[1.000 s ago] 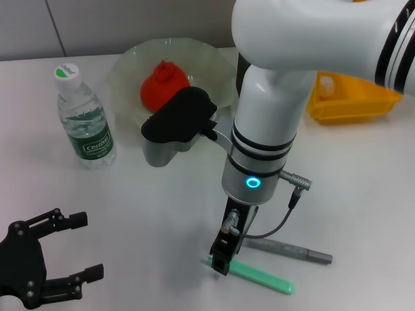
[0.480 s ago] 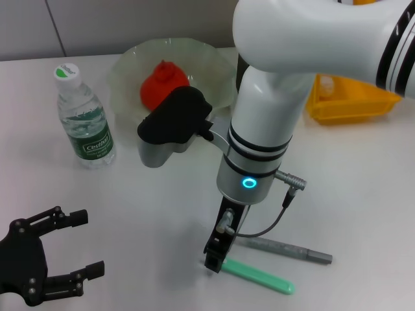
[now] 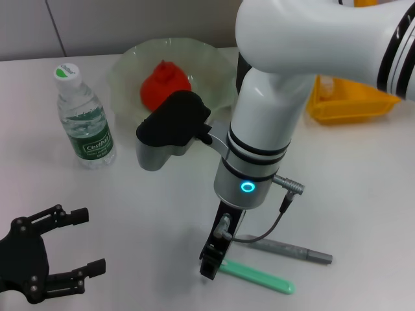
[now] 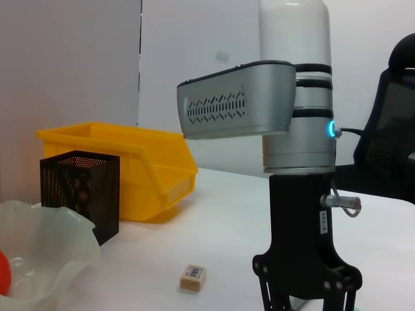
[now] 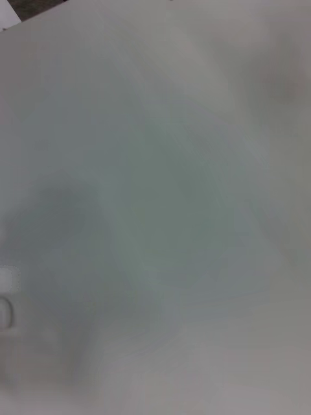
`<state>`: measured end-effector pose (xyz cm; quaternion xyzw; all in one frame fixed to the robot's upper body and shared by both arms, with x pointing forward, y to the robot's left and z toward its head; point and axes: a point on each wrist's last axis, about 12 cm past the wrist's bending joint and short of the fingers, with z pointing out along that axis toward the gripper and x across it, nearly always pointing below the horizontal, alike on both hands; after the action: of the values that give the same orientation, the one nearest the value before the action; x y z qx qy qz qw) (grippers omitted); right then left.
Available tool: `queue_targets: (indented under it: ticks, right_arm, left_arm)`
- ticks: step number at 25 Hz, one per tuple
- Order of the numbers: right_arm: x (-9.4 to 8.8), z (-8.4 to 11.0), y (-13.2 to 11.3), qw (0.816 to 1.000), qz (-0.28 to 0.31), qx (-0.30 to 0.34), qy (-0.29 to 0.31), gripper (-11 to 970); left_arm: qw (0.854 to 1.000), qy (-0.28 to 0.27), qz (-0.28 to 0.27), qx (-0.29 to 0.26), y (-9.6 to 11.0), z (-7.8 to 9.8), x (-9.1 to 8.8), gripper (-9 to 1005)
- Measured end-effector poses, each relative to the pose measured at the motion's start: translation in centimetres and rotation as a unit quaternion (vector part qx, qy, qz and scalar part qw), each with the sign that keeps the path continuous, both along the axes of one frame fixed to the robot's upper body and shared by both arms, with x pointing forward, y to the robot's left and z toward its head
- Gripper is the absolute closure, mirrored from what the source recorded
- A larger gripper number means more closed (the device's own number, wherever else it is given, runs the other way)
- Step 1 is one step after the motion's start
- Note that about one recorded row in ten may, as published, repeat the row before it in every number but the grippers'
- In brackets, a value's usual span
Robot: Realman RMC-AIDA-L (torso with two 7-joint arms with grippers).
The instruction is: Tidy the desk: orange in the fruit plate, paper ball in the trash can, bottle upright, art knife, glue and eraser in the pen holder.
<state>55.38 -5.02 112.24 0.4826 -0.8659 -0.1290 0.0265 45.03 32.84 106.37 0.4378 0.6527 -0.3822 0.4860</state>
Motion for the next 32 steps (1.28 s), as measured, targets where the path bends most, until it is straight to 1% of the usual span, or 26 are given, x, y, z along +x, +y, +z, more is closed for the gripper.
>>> queue_targets:
  ticks: [8, 15, 20, 22, 24, 25, 26, 27, 29, 30, 31, 32]
  right_arm:
    - [0.0, -0.2, -0.2, 1.0, 0.0, -0.004, 0.0, 550]
    - [-0.3, -0.6, -0.1, 1.0, 0.012, -0.013, -0.008, 550]
    - [-0.4, -0.4, -0.2, 1.0, 0.008, -0.001, -0.006, 743]
    - [-0.4, -0.2, -0.2, 1.0, 0.007, 0.002, -0.005, 758]
    - [-0.1, 0.6, -0.6, 1.0, 0.0, 0.013, -0.006, 773]
    - [0.4, 1.7, -1.4, 1.0, -0.012, 0.024, -0.013, 781]
    - [0.8, 2.3, -2.1, 0.999, -0.022, 0.028, -0.02, 781]
    - [0.8, 2.3, -2.1, 0.999, -0.022, 0.028, -0.02, 781]
    - [1.5, 3.9, -3.7, 0.998, -0.043, 0.039, -0.04, 781]
    - [2.1, 5.7, -5.5, 0.995, -0.063, 0.058, -0.058, 781]
    - [2.1, 5.7, -5.5, 0.995, -0.063, 0.058, -0.058, 781]
    - [2.8, 7.4, -7.7, 0.99, -0.085, 0.083, -0.081, 781]
  left_arm:
    - [1.0, 0.0, 0.0, 0.0, 0.0, 0.0, 0.0, 135]
    - [1.0, 0.0, -0.001, -0.001, -0.1, 0.0, 0.0, 135]
    - [1.0, -0.001, -0.001, -0.001, -0.1, 0.0, 0.1, 135]
    - [1.0, -0.001, -0.001, -0.001, -0.1, 0.0, 0.1, 135]
    - [1.0, -0.001, -0.001, -0.001, -0.1, 0.0, 0.1, 135]
    - [1.0, -0.001, -0.001, -0.001, -0.1, 0.0, 0.1, 135]
    - [1.0, -0.001, -0.001, -0.001, -0.1, 0.0, 0.1, 135]
    - [1.0, -0.001, -0.001, -0.001, -0.1, 0.0, 0.1, 135]
    - [1.0, 0.0, -0.001, -0.001, -0.2, 0.0, 0.1, 135]
    - [1.0, 0.0, -0.001, -0.001, -0.2, 0.0, 0.1, 135]
    - [1.0, 0.0, -0.001, -0.001, -0.2, 0.0, 0.1, 135]
    - [1.0, 0.0, 0.0, -0.002, -0.2, 0.0, 0.1, 135]
